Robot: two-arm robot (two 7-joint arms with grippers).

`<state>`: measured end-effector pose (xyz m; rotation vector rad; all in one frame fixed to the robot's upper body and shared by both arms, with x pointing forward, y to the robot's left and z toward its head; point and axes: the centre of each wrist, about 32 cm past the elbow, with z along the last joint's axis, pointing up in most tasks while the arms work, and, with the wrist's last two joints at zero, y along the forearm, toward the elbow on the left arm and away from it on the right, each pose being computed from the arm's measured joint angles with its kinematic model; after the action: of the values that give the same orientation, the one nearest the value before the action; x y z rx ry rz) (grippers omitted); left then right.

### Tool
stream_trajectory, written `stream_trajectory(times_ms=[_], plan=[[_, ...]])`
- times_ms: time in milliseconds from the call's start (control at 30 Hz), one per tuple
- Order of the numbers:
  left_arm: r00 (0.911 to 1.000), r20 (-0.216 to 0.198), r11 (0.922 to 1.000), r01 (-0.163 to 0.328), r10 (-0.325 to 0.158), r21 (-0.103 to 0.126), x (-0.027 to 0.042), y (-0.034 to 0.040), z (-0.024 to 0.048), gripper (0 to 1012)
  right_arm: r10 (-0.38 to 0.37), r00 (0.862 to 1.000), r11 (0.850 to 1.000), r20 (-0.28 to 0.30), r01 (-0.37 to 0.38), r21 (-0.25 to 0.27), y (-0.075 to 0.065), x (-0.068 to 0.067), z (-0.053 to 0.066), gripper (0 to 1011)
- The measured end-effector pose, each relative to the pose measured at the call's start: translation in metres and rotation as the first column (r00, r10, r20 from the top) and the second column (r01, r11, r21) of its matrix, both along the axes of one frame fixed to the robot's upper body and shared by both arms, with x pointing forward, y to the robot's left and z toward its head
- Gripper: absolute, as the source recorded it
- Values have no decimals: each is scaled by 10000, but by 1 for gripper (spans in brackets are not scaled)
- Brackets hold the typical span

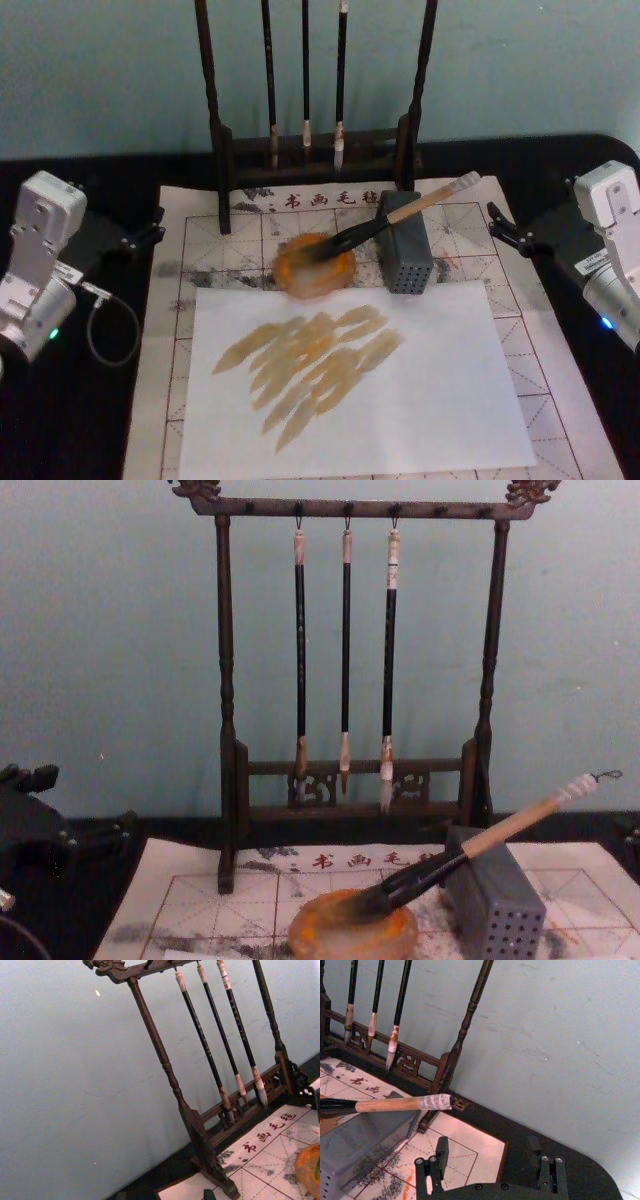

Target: Pick up the brush from the inkstone, write on the paper, then place the brush back to its original position.

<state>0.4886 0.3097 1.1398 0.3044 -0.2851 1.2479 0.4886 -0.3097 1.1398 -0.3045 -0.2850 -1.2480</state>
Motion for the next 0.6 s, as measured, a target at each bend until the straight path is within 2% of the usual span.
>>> stream_trajectory(times_ms=[600], plan=[[10000, -1, 10000, 0, 0, 0, 0, 0, 0, 1001, -7, 10000, 9999, -11, 7, 133, -14, -6, -5, 1000]])
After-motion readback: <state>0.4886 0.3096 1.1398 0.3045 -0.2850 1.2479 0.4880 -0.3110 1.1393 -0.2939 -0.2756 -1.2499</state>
